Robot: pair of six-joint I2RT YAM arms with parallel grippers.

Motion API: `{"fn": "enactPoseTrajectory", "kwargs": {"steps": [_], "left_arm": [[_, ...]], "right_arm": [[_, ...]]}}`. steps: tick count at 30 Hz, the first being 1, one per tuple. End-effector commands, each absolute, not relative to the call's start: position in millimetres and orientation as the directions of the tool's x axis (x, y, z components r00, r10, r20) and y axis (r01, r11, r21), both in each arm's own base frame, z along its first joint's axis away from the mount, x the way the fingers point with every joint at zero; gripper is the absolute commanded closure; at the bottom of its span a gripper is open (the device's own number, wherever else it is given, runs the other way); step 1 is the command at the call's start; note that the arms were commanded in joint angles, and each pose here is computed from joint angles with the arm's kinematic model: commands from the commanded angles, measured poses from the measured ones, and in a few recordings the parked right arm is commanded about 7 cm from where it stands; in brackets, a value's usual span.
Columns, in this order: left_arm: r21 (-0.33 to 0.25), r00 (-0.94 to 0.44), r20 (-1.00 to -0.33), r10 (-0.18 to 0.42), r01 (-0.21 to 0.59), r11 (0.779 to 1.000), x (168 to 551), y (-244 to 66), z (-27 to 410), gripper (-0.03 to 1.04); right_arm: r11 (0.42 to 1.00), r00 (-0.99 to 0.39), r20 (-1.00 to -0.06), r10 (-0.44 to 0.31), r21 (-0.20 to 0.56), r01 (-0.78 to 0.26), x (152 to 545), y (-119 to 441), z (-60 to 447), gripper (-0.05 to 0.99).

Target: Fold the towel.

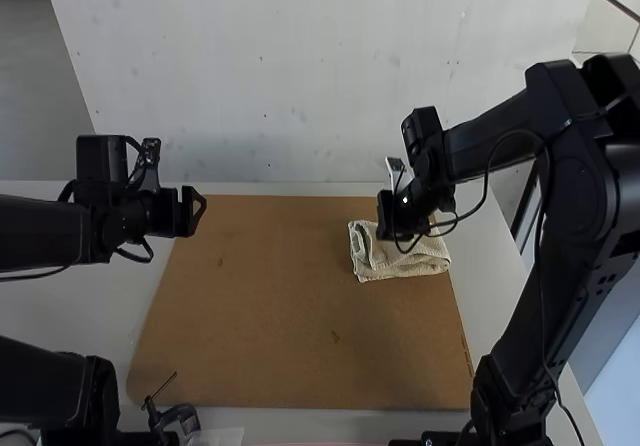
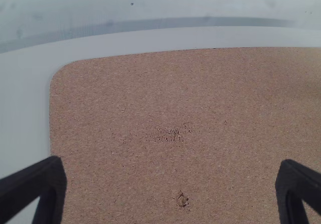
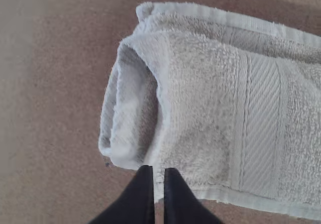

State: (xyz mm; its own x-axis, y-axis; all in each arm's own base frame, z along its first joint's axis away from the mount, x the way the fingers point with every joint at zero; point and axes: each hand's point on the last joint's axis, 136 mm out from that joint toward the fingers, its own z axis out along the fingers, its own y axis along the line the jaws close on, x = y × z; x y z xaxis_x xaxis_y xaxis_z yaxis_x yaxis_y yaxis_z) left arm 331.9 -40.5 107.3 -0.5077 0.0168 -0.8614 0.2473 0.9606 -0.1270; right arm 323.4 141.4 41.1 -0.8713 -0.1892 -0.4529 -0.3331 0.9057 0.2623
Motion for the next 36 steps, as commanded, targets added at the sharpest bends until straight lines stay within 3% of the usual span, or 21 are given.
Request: {"fn": "enactPoseTrajectory", "kwargs": {"steps": [1,12,20,22,23,26,33,36], "left_arm": [[-0.135,-0.503,-0.864,0.011,0.254,0.958,327,-44,106,0.08],[-0.137,-0.506,-0.862,0.009,0.251,0.958,327,-43,105,0.08],[-0.137,-0.505,-0.863,0.008,0.25,0.959,326,-43,106,0.08],[-0.136,-0.502,-0.865,0.008,0.25,0.959,326,-43,106,0.08],[-0.135,-0.501,-0.866,0.008,0.25,0.959,326,-43,107,0.08],[-0.136,-0.499,-0.866,0.008,0.25,0.959,326,-42,107,0.08],[-0.135,-0.498,-0.867,0.008,0.25,0.959,326,-42,107,0.08],[-0.135,-0.498,-0.867,0.009,0.252,0.958,326,-43,107,0.08]], "right_arm": [[0.908,-0.863,-0.441,-0.246,0.208,-0.364,320,140,30,0.91],[0.905,-0.871,-0.385,-0.306,0.166,-0.392,309,152,6,0.91],[0.899,-0.864,-0.408,-0.296,0.188,-0.397,312,174,3,0.91],[0.897,-0.86,-0.427,-0.28,0.203,-0.394,314,180,5,0.91],[0.893,-0.858,-0.458,-0.232,0.25,-0.375,318,188,6,0.91],[0.893,-0.85,-0.482,-0.214,0.256,-0.37,323,184,15,0.91],[0.896,-0.778,-0.621,-0.095,0.286,-0.338,349,155,89,0.91],[0.907,-0.773,-0.631,-0.071,0.282,-0.313,354,142,94,0.91]]}}
